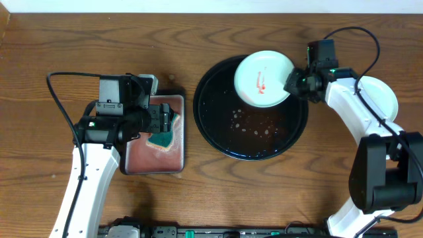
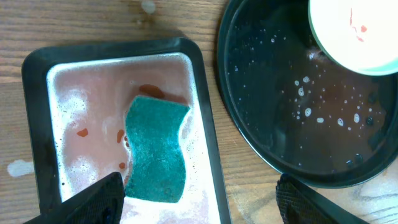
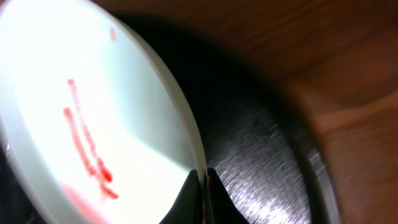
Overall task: Clean dirty plates on tray and stack at the side
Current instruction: 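Drag the red-stained white plate to the black tray centre with right gripper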
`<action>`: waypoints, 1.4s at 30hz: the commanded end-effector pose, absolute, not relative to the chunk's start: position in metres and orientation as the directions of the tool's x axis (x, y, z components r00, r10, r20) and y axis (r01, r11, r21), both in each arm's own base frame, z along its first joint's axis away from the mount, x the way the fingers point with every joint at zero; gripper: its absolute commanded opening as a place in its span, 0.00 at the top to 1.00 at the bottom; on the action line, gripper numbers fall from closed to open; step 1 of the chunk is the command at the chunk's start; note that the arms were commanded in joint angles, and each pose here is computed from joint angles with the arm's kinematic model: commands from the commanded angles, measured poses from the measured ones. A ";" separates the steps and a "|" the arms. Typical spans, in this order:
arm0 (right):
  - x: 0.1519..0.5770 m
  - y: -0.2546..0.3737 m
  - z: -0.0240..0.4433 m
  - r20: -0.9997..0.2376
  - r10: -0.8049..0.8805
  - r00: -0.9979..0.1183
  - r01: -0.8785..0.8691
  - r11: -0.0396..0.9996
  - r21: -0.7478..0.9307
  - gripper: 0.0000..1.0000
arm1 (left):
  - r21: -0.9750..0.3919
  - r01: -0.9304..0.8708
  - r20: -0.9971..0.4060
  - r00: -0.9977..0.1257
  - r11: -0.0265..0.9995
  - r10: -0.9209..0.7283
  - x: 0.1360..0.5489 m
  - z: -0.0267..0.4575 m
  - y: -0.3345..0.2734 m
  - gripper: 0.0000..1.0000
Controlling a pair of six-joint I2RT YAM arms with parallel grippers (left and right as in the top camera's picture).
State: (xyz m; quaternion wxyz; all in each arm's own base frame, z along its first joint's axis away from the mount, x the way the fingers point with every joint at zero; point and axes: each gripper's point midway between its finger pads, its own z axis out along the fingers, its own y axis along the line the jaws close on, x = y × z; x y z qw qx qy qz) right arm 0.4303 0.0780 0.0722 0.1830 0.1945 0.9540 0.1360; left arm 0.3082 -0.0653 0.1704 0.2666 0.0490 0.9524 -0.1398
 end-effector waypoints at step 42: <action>0.365 0.082 0.185 -0.453 0.273 -0.849 0.183 0.955 0.233 0.36 | -0.137 0.065 -0.183 -0.982 0.988 0.039 0.312 0.053 -0.045 0.36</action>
